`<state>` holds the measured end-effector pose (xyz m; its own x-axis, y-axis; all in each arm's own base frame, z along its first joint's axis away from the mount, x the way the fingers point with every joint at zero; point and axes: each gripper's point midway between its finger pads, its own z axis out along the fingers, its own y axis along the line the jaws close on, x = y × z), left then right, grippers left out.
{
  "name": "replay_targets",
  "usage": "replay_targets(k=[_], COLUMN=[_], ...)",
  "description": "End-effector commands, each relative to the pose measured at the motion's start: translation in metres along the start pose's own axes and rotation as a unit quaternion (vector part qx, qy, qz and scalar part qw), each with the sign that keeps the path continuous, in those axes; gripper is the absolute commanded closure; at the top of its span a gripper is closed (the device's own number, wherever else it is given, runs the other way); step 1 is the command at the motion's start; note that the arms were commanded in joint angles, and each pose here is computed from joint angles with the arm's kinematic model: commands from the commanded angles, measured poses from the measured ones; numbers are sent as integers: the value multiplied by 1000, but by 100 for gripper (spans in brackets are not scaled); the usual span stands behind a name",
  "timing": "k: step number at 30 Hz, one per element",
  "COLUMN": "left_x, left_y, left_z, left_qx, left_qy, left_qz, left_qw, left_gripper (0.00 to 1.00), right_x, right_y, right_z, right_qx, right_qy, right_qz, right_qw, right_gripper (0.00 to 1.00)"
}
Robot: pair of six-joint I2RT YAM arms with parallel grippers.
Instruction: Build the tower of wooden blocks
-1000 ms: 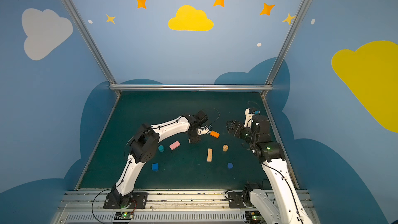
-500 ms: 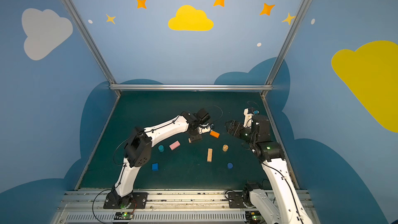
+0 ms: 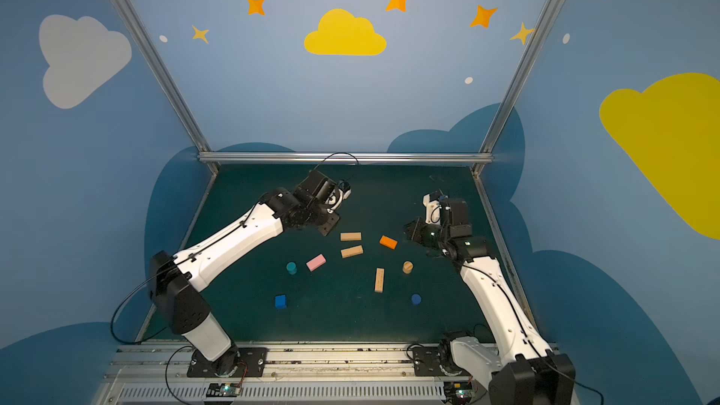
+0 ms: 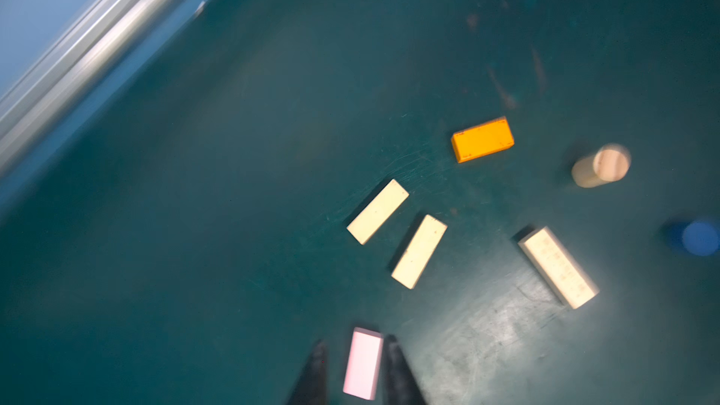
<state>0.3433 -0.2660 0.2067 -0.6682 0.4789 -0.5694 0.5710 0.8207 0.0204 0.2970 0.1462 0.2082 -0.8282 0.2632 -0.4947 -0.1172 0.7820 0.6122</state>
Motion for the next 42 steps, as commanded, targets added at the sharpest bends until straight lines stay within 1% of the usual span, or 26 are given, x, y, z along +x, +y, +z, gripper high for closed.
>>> replay_targets(k=[1, 2, 3, 5, 7, 10, 15, 16, 21, 26, 32, 37, 42], left_x=[21, 28, 35, 47, 59, 65, 73, 76, 85, 90, 95, 95, 97], left_y=[-26, -31, -40, -48, -46, -39, -24, -18, -14, -13, -12, -11, -10], left_z=[20, 26, 32, 44, 53, 59, 58, 59, 67, 72, 79, 80, 81], left_qx=[84, 99, 124, 145, 138, 127, 92, 75, 68, 62, 60, 59, 56], left_qy=[25, 32, 44, 57, 63, 50, 55, 55, 68, 77, 93, 93, 97], left_qz=[-171, -201, -228, -271, -308, -348, -353, -355, -365, -364, -359, -358, -355], left_qw=[981, 974, 965, 950, 939, 928, 929, 930, 926, 926, 927, 927, 928], left_gripper=[92, 95, 95, 95, 95, 95, 95, 95, 95, 95, 95, 95, 95], right_x=[1, 7, 14, 27, 40, 58, 86, 91, 110, 120, 127, 130, 133], right_y=[17, 18, 19, 21, 24, 26, 26, 26, 24, 12, 8, -1, -3], right_z=[14, 23, 33, 50, 67, 89, 121, 128, 155, 167, 183, 188, 194], right_qx=[-16, -14, -13, -14, -15, -6, 2, 3, 1, 30, 31, 48, 49], right_qy=[17, 32, 49, 76, 100, 124, 152, 158, 179, 185, 189, 188, 189], right_qz=[-29, -33, -37, -41, -45, -54, -57, -58, -53, -52, -44, -39, -32], right_qw=[999, 999, 998, 996, 994, 991, 987, 986, 982, 981, 980, 980, 980], right_gripper=[100, 100, 100, 100, 100, 100, 100, 100, 100, 100, 100, 100, 100])
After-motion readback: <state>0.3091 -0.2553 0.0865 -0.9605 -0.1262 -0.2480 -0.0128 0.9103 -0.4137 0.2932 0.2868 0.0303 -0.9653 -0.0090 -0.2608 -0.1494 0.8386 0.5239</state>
